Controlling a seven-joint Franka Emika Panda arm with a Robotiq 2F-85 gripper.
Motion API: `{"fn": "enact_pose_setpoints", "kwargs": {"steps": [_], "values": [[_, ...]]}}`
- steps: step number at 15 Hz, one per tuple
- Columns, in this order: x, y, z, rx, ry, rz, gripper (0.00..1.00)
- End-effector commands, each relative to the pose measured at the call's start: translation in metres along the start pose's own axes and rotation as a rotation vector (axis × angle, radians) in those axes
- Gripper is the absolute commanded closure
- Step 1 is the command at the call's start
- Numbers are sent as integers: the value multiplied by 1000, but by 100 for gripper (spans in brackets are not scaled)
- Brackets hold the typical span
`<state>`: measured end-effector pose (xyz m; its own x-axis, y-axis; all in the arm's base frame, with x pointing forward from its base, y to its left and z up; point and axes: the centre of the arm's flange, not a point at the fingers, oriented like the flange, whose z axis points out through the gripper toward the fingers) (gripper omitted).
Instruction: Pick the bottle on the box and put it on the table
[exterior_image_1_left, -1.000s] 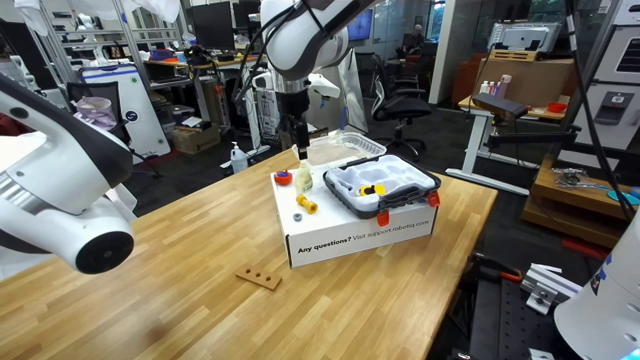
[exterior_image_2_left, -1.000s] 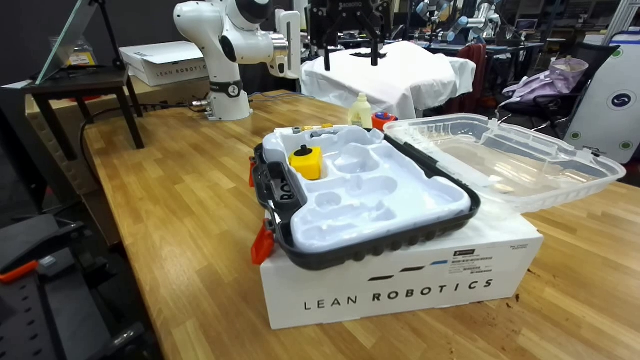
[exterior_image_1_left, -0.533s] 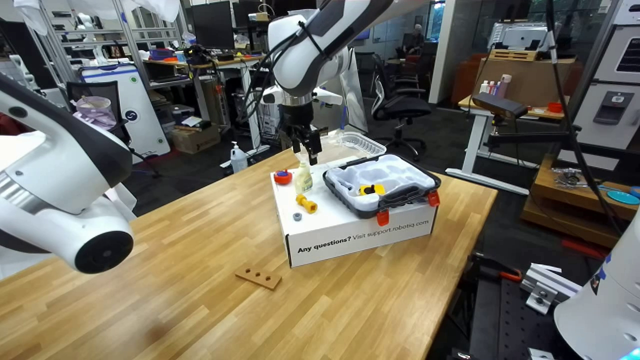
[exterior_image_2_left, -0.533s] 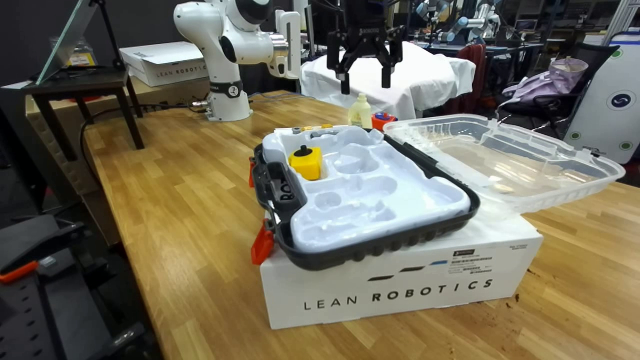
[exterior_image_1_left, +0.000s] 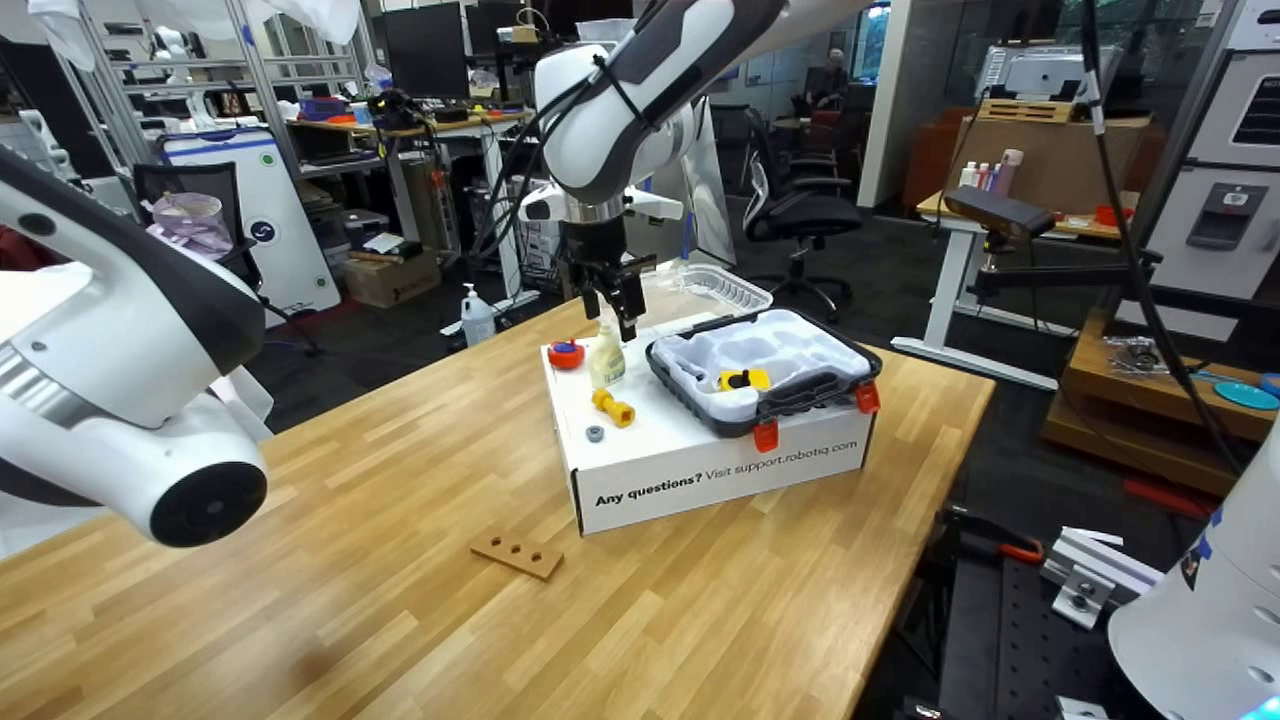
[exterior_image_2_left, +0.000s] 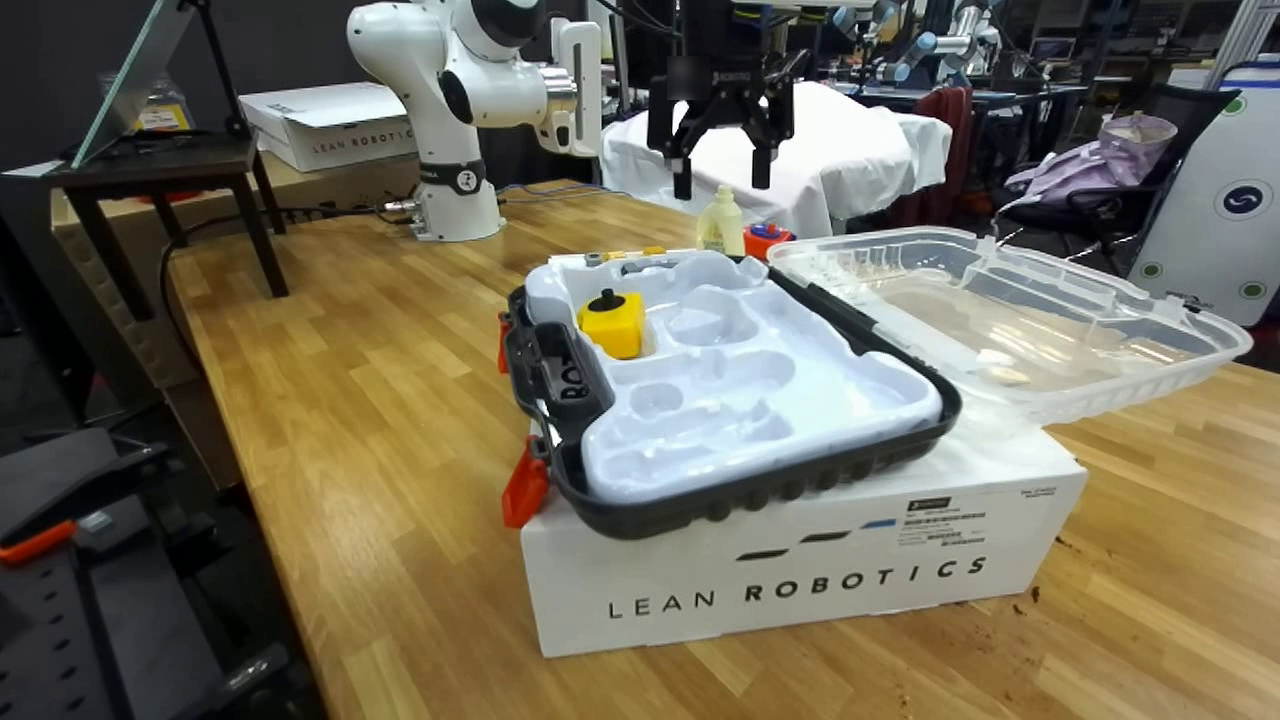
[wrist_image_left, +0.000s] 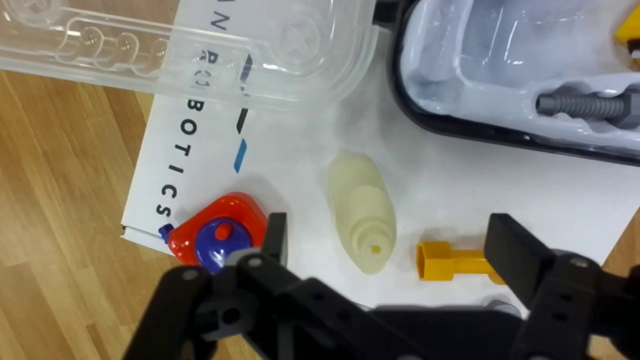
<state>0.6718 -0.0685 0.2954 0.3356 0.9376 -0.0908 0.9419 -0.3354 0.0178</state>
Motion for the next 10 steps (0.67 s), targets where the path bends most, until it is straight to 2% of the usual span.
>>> {"fn": "enact_pose_setpoints", "kwargs": {"steps": [1, 5, 6, 7, 10], "values": [[1, 5, 8, 41, 23, 17, 0], [3, 6, 19, 67, 43, 57, 0], [3, 6, 21, 72, 48, 62, 3], [4, 6, 21, 75, 51, 67, 20], [3, 6, 21, 84, 59, 82, 39]]}}
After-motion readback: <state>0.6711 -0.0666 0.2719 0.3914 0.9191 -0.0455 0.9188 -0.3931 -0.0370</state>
